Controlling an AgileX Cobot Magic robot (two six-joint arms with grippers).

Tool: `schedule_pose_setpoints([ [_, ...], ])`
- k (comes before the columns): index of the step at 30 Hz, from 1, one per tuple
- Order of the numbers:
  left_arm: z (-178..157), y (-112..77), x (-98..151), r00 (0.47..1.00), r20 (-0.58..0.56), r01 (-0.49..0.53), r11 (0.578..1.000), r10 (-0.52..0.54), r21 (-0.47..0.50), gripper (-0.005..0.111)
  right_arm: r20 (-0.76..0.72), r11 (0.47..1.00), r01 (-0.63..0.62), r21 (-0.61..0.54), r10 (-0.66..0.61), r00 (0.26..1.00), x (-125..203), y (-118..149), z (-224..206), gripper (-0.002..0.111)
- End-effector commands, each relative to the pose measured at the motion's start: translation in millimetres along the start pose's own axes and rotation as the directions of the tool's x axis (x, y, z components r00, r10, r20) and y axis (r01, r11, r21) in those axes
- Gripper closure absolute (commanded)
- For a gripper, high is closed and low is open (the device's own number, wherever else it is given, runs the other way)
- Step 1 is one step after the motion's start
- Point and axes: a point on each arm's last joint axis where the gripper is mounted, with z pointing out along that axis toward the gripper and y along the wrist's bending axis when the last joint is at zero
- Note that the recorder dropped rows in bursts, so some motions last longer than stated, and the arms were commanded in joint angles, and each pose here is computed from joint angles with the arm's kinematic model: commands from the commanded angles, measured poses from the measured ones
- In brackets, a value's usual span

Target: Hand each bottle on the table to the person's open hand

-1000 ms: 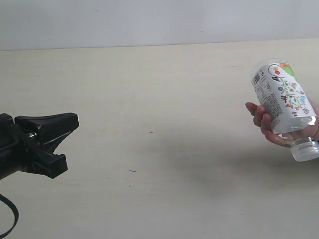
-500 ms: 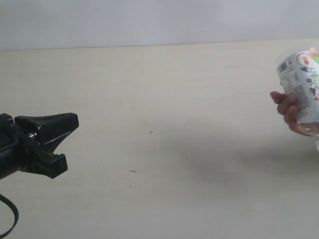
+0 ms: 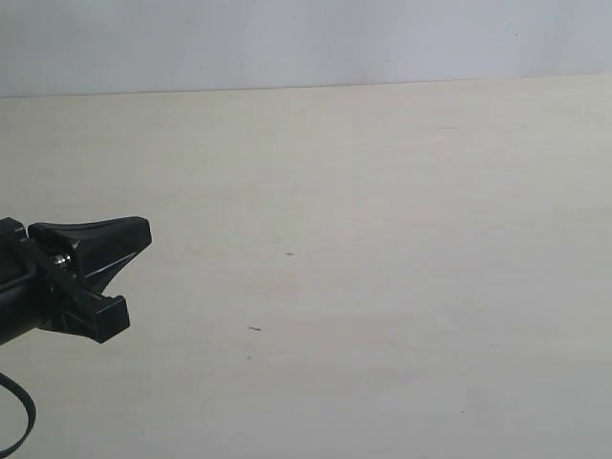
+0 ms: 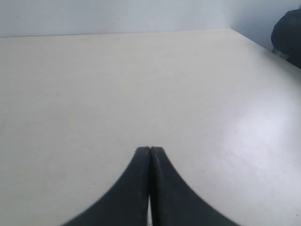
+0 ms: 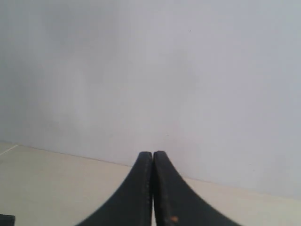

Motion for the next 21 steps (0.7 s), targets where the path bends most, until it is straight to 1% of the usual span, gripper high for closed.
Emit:
schedule_pose_setpoints([
  [1, -1.3, -0.1, -1.0, 1.000, 0.011, 0.000, 1.000, 0.000, 0.002, 0.107, 0.062, 0.994, 0.053, 0.093, -0.059, 0.996, 25.8, -6.3, 2.6, 0.108],
  [4, -1.3, -0.1, -1.0, 1.000, 0.011, 0.000, 1.000, 0.000, 0.002, 0.107, 0.134, 0.984, 0.069, 0.164, -0.092, 0.987, 54.2, -13.2, 14.7, 0.108],
  [8, -1.3, -0.1, -1.0, 1.000, 0.011, 0.000, 1.000, 0.000, 0.002, 0.107, 0.148, 0.970, 0.091, 0.226, -0.126, 0.981, 106.2, -22.8, 37.7, 0.108],
  [10, -1.3, -0.1, -1.0, 1.000, 0.011, 0.000, 1.000, 0.000, 0.002, 0.107, 0.116, 0.965, 0.102, 0.243, -0.134, 0.984, 131.0, -26.4, 47.1, 0.108],
  [13, -1.3, -0.1, -1.0, 1.000, 0.011, 0.000, 1.000, 0.000, 0.002, 0.107, 0.039, 0.966, 0.103, 0.237, -0.115, 0.993, 168.3, -29.9, 58.3, 0.108],
  [16, -1.3, -0.1, -1.0, 1.000, 0.011, 0.000, 1.000, 0.000, 0.002, 0.107, -0.070, 0.969, 0.101, 0.227, -0.087, 0.994, 204.3, -33.2, 70.0, 0.108],
  [21, -1.3, -0.1, -1.0, 1.000, 0.011, 0.000, 1.000, 0.000, 0.002, 0.107, -0.176, 0.968, 0.121, 0.222, -0.083, 0.981, 240.1, -36.2, 77.4, 0.108],
])
